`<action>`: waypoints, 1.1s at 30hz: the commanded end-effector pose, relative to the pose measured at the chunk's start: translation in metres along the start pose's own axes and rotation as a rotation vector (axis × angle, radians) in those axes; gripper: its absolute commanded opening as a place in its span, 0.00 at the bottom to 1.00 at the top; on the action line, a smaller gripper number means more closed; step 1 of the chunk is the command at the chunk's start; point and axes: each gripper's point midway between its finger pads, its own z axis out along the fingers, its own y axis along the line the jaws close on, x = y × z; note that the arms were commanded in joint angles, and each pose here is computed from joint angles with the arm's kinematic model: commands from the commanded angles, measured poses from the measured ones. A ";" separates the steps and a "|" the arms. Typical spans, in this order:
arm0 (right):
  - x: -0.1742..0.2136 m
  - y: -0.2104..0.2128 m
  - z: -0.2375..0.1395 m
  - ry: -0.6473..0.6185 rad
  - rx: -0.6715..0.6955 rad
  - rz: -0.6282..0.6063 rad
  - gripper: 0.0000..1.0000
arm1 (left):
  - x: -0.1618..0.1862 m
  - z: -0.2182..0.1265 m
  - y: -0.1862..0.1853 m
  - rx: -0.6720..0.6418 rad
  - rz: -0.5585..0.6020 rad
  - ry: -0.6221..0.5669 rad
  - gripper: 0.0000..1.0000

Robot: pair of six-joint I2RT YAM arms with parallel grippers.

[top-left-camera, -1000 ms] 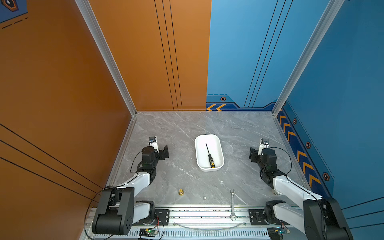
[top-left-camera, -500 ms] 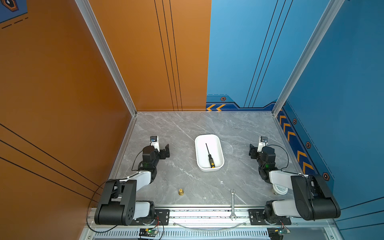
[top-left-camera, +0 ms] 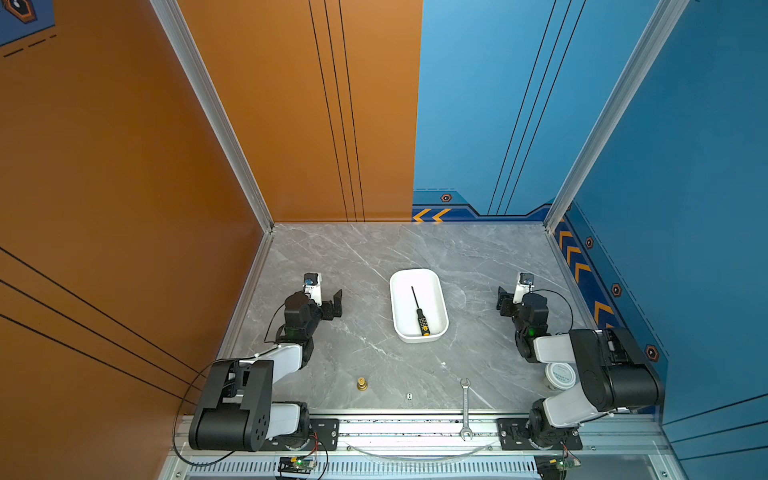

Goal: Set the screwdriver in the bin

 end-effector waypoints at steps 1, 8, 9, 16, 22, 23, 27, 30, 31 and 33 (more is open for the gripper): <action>-0.010 0.001 0.003 -0.029 -0.013 0.021 0.75 | -0.005 0.000 -0.008 0.048 0.049 -0.014 0.98; -0.010 0.002 0.005 -0.018 -0.021 0.019 0.76 | -0.009 -0.005 0.009 -0.050 0.087 -0.029 0.98; -0.010 0.002 0.006 -0.017 -0.021 0.019 0.77 | -0.008 -0.002 0.012 -0.065 0.102 -0.021 0.98; -0.010 0.002 0.006 -0.012 -0.026 0.022 0.79 | 0.004 0.022 0.022 -0.084 0.075 -0.017 0.98; -0.010 0.001 0.007 -0.008 -0.029 0.031 0.82 | 0.010 0.031 0.029 -0.086 0.044 -0.015 0.98; -0.010 0.001 0.007 -0.009 -0.030 0.031 0.84 | 0.012 0.030 0.032 -0.095 0.036 -0.005 0.98; -0.010 0.001 0.008 -0.008 -0.030 0.031 0.96 | 0.011 0.030 0.033 -0.098 0.034 -0.006 0.98; -0.010 0.000 0.007 -0.007 -0.029 0.032 1.00 | 0.011 0.030 0.033 -0.098 0.033 -0.006 0.98; -0.010 0.000 0.007 -0.007 -0.029 0.032 1.00 | 0.011 0.030 0.033 -0.098 0.034 -0.007 0.98; -0.010 0.001 0.007 -0.008 -0.029 0.031 1.00 | 0.011 0.030 0.033 -0.097 0.034 -0.006 0.98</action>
